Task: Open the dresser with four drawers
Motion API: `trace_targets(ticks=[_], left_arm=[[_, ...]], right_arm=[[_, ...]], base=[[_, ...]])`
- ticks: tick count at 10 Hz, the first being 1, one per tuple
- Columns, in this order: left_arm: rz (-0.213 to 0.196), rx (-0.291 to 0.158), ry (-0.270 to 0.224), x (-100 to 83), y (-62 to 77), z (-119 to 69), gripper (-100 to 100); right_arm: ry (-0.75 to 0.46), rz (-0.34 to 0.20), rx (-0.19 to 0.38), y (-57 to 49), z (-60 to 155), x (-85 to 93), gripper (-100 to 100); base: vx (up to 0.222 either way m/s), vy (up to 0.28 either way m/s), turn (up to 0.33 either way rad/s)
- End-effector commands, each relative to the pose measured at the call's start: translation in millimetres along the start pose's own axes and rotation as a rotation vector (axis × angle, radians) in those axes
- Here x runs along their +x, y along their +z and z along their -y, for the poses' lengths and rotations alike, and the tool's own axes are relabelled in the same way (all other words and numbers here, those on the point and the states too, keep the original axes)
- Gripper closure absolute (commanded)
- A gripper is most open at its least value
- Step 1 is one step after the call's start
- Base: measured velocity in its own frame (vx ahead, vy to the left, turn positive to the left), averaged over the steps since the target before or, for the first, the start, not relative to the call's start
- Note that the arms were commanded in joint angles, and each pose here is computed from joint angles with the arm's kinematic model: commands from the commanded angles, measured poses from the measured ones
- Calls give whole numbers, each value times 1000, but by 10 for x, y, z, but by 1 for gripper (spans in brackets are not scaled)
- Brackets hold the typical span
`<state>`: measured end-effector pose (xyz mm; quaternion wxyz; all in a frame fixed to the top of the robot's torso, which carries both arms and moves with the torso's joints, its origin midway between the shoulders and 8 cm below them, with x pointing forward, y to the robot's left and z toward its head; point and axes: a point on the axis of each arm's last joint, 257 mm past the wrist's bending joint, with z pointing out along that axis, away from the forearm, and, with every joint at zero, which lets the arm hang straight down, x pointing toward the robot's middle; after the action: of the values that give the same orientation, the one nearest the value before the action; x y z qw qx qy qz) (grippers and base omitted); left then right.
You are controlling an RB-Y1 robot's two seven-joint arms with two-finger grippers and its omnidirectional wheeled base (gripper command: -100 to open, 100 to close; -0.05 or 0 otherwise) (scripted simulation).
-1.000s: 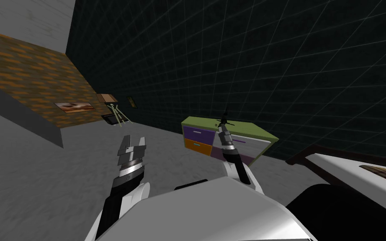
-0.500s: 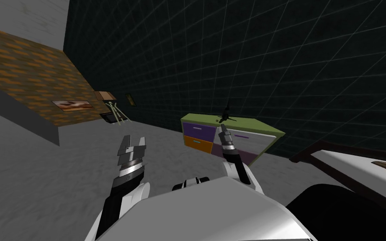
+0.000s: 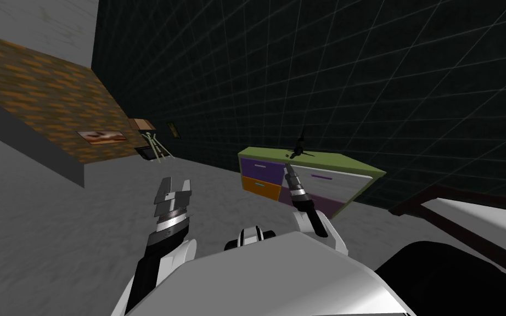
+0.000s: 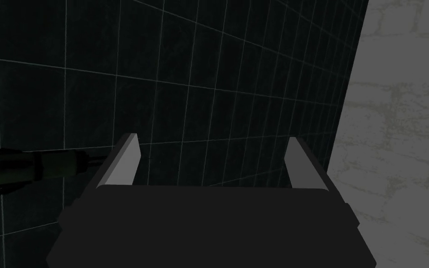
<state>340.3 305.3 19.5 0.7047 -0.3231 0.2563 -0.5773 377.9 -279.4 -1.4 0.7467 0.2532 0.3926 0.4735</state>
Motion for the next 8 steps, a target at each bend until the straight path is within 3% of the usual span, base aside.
trace_targets(ticks=[1,8], left_arm=[[0,0,0,0,0,0,0],[0,0,0,0,0,0,0]], right_arm=[[-123,-65,59,-13,270,119,-100],[-487,-187,248,-61,1097,255,-100]], base=[[44,19,87],[59,17,94]])
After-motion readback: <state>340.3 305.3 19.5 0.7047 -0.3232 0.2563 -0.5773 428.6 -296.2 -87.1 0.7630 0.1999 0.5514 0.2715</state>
